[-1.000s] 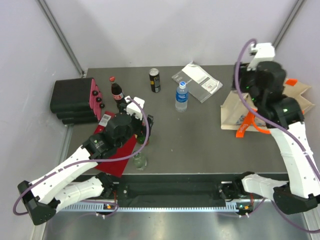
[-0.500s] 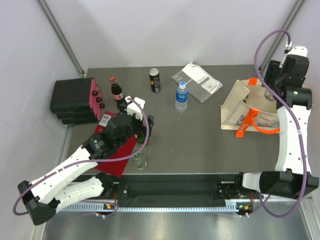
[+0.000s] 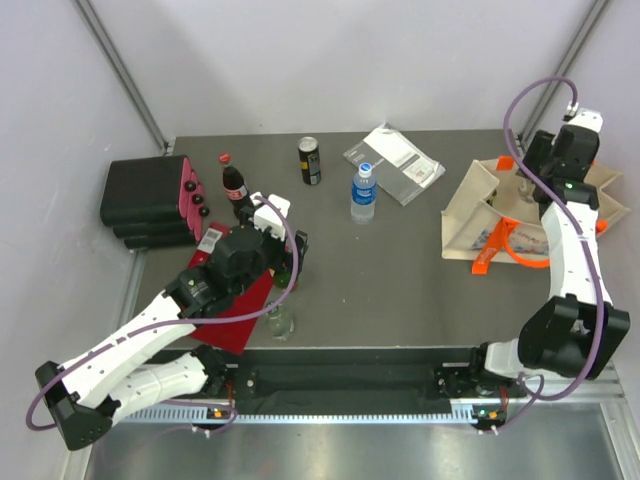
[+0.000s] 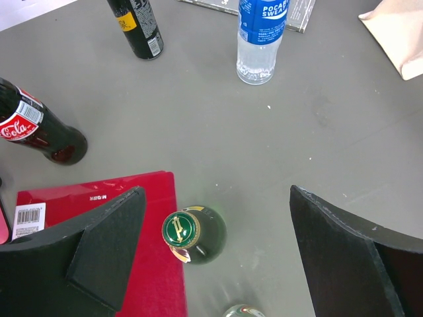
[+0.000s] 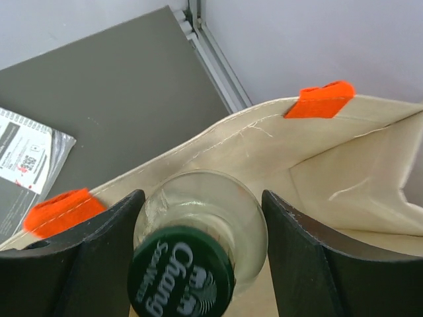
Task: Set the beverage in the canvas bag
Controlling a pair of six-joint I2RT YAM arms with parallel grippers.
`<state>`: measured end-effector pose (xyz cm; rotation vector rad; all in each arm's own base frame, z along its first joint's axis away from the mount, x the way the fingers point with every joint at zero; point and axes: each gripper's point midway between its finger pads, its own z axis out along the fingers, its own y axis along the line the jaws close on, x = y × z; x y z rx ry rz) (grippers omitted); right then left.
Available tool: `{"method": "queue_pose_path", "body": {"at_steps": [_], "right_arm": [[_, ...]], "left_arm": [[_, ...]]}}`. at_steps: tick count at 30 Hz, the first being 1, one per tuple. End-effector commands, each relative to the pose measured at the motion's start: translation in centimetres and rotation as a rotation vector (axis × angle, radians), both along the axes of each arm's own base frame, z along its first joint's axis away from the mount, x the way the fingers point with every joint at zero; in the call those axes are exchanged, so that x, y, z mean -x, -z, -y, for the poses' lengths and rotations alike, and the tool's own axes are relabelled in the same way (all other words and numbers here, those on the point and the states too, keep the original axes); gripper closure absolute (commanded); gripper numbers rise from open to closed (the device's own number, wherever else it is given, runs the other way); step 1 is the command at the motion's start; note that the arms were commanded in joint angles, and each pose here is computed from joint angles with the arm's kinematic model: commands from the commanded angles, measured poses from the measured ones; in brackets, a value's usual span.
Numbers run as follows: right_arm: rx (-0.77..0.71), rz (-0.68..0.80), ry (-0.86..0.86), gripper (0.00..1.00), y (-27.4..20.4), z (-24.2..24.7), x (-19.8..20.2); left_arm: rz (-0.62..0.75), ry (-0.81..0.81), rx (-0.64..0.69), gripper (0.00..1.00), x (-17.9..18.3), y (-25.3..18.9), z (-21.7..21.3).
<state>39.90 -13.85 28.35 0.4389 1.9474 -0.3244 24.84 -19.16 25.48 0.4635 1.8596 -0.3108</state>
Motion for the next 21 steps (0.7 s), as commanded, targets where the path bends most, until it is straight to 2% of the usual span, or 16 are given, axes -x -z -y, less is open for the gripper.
{"method": "queue_pose_path", "body": {"at_steps": [1,13,21], "right_arm": [[0.039,0.268,0.038,1.0,-5.5,1.7,-2.6],[-0.005,0.216,0.054,1.0,-0.2,2.7,-3.8],[-0.055,0.207,0.022,1.0,1.5,2.1,-4.9]], "left_arm": [[0.035,-0.005,0.045,0.06,-0.2,-1.8,0.2],[0.035,-0.016,0.035,0.07,-0.4,-1.6,0.1],[0.035,-0.016,0.035,0.07,-0.4,-1.7,0.0]]}}
